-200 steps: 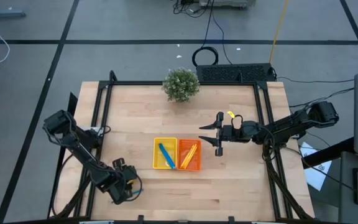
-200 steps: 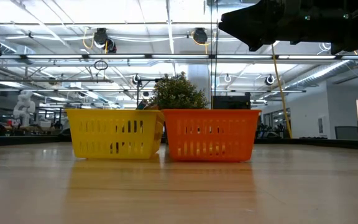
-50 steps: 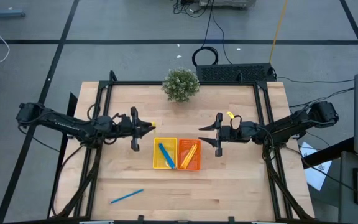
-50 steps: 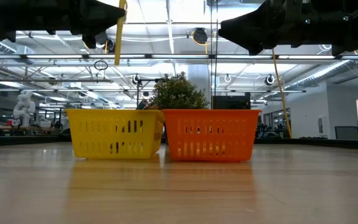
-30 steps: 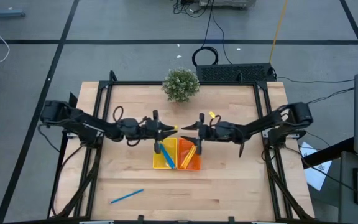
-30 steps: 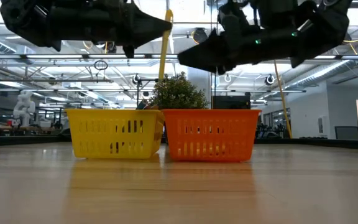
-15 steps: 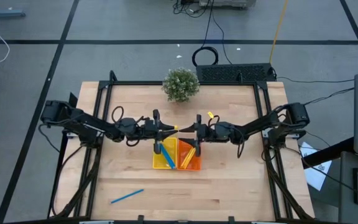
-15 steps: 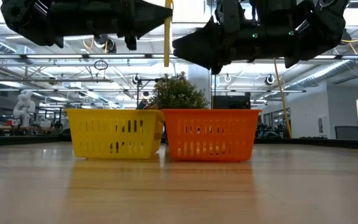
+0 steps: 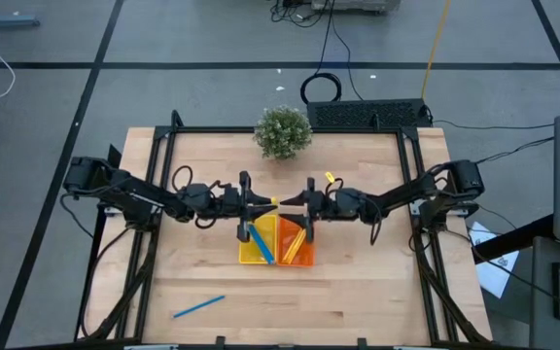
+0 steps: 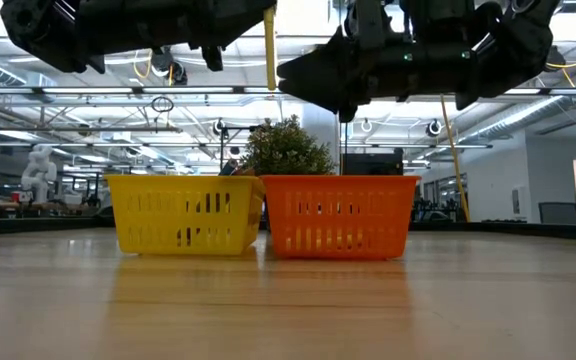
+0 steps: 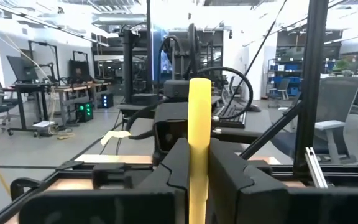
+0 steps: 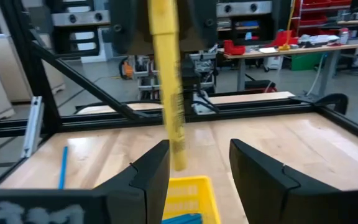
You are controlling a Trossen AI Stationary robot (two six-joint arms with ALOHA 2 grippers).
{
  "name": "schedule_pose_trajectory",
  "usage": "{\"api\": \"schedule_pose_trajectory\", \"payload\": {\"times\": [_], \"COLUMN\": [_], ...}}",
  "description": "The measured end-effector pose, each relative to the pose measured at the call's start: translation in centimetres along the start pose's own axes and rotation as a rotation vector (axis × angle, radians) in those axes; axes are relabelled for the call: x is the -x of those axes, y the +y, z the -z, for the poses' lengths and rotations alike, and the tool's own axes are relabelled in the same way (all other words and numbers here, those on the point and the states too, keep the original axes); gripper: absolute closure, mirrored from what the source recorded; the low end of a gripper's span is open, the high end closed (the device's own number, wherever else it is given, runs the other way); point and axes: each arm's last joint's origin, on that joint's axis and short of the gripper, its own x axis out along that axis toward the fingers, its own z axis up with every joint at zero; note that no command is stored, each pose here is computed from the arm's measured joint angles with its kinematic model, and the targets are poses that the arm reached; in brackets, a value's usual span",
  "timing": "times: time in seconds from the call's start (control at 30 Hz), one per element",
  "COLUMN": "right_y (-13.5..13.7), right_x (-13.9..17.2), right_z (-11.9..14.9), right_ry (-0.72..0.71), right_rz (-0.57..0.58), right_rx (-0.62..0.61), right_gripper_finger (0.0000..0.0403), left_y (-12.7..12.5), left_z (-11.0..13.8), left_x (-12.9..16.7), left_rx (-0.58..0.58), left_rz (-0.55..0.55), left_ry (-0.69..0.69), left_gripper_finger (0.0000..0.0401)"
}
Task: Sort pens & pencils
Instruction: Put the yellow pen into the orange bin
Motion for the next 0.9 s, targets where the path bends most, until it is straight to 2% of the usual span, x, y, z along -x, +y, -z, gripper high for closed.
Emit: {"api": "schedule_pose_trajectory", "payload": {"times": [0.37, 0.67, 0.9], "right_y": [-0.1, -0.1, -0.1], "right_x": [0.0, 0.0, 0.0], "right_z": [0.0, 0.1, 0.3], "right_ry": [0.001, 0.005, 0.035], "right_rz": [0.002, 0.002, 0.003], "right_rx": [-0.024, -0.012, 0.014], "right_gripper_finger": [0.0248, 0.0248, 0.0248], "left_y": [0.3, 0.1, 0.1], "left_z": [-0.1, 2.0, 1.7], "left_x": [-0.2, -3.3, -2.9], "left_rx": [-0.003, -0.008, -0.016], "left_rz": [-0.030, -0.022, -0.037], "left_ry": [-0.040, 0.000, -0.005], "left_gripper_finger": [0.0368, 0.0368, 0.0368]}}
